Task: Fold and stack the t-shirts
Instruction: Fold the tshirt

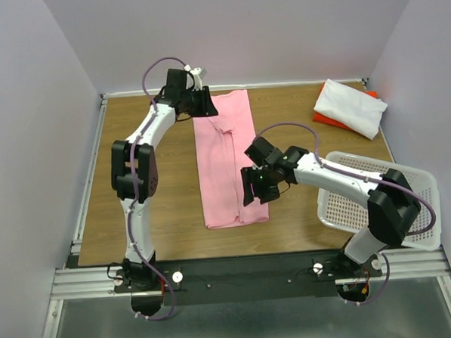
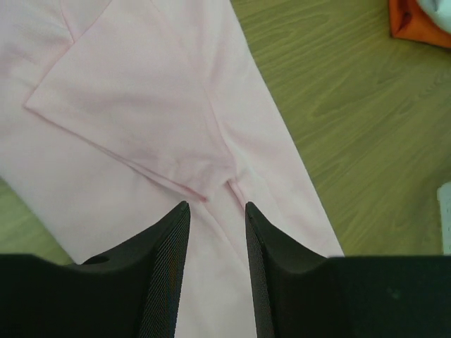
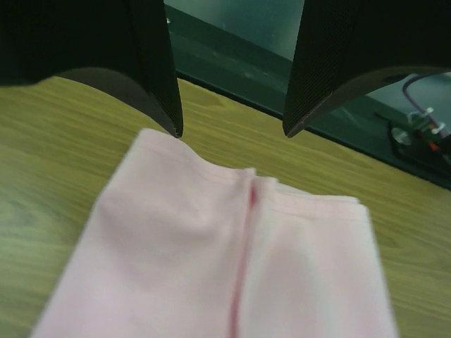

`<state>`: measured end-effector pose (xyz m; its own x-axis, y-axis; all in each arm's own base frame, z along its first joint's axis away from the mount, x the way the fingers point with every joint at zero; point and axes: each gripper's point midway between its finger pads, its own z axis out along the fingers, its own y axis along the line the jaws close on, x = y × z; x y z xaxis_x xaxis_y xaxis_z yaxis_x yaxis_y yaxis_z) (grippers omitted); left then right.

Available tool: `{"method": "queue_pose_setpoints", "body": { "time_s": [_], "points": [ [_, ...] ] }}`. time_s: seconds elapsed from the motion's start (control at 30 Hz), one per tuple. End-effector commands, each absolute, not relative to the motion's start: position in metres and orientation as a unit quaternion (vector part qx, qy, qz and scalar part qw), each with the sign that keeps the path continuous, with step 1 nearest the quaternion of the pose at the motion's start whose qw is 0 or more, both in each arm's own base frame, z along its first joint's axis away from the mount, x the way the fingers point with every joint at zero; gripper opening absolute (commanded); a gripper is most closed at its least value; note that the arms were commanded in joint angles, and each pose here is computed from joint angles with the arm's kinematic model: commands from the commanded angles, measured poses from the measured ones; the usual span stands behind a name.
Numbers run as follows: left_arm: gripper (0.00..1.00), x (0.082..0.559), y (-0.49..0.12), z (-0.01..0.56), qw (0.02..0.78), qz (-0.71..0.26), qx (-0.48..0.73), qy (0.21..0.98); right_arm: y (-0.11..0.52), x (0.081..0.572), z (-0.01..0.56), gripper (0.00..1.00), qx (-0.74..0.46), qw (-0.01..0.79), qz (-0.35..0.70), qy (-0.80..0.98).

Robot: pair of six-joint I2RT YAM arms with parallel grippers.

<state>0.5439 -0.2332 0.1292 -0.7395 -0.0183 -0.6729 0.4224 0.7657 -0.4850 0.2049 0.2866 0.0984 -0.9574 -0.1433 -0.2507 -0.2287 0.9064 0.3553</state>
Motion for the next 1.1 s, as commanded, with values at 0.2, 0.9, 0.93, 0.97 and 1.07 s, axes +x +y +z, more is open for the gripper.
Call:
{"method": "queue_pose_setpoints", "body": {
  "time_s": [0.2, 0.9, 0.93, 0.97, 1.07],
  "points": [
    [0.45, 0.402, -0.179, 0.124, 0.310, -0.251, 0.093, 0.912, 0.219, 0.181, 0.050, 0.65, -0.057, 0.082, 0.058, 0.993],
    [0.46, 0.273, -0.161, 0.070, 0.240, -0.254, 0.036, 0.936, 0.221, 0.195, 0.026, 0.44, -0.086, 0.084, 0.065, 0.991],
    [0.46, 0.269, -0.160, 0.068, 0.235, -0.252, 0.034, 0.938, 0.222, 0.190, 0.024, 0.43, -0.087, 0.075, 0.072, 0.991],
    [0.46, 0.265, -0.159, 0.065, 0.231, -0.250, 0.031, 0.940, 0.223, 0.188, 0.024, 0.42, -0.087, 0.071, 0.075, 0.991],
    [0.46, 0.255, -0.158, 0.059, 0.219, -0.247, 0.030, 0.944, 0.221, 0.180, 0.019, 0.39, -0.086, 0.057, 0.080, 0.991]
  ]
}}
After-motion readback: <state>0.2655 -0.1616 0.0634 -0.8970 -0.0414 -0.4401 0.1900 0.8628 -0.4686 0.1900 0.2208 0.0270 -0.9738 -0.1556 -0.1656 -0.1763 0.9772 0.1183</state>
